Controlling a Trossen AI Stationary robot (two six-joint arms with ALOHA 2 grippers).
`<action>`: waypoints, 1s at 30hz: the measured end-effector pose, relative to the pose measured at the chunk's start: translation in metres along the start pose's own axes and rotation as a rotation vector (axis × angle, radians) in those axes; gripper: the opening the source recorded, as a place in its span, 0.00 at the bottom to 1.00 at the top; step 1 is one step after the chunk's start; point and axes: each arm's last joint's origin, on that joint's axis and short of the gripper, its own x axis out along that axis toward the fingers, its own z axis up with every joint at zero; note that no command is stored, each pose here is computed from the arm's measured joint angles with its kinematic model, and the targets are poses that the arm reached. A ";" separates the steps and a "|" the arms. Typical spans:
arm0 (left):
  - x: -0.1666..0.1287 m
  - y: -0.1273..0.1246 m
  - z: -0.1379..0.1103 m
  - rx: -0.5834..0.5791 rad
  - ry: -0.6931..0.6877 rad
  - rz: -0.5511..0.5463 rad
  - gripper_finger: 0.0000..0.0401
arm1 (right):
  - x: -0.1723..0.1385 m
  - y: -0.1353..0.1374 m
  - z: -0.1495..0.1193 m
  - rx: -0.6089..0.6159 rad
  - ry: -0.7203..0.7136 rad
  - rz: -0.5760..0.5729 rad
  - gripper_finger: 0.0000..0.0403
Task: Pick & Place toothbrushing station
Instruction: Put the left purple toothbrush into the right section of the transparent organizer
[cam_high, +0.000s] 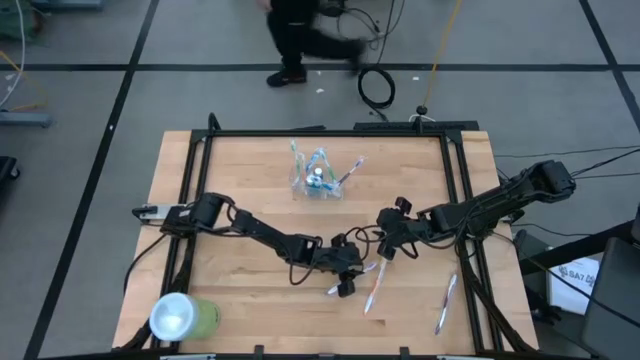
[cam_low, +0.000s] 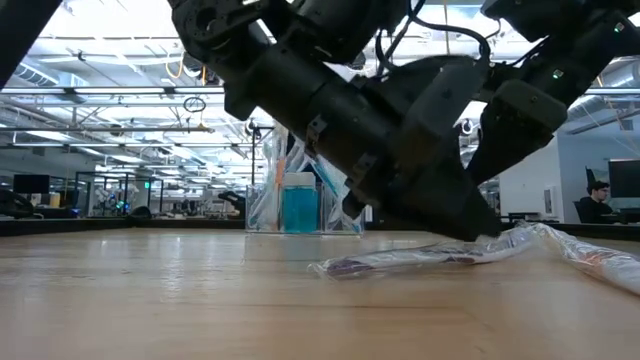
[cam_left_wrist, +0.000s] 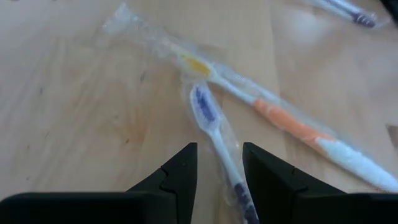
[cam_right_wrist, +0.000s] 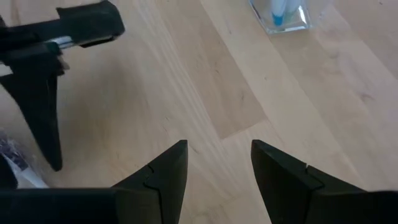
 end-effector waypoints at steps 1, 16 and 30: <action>0.000 0.001 0.000 0.004 0.006 0.004 0.33 | 0.000 0.000 0.000 -0.005 0.003 -0.002 0.42; 0.001 0.012 -0.003 0.007 0.079 -0.018 0.17 | 0.000 0.000 0.000 -0.029 -0.003 0.001 0.42; -0.024 0.006 0.017 0.013 0.097 0.004 0.01 | 0.000 0.000 0.001 -0.029 -0.009 0.006 0.42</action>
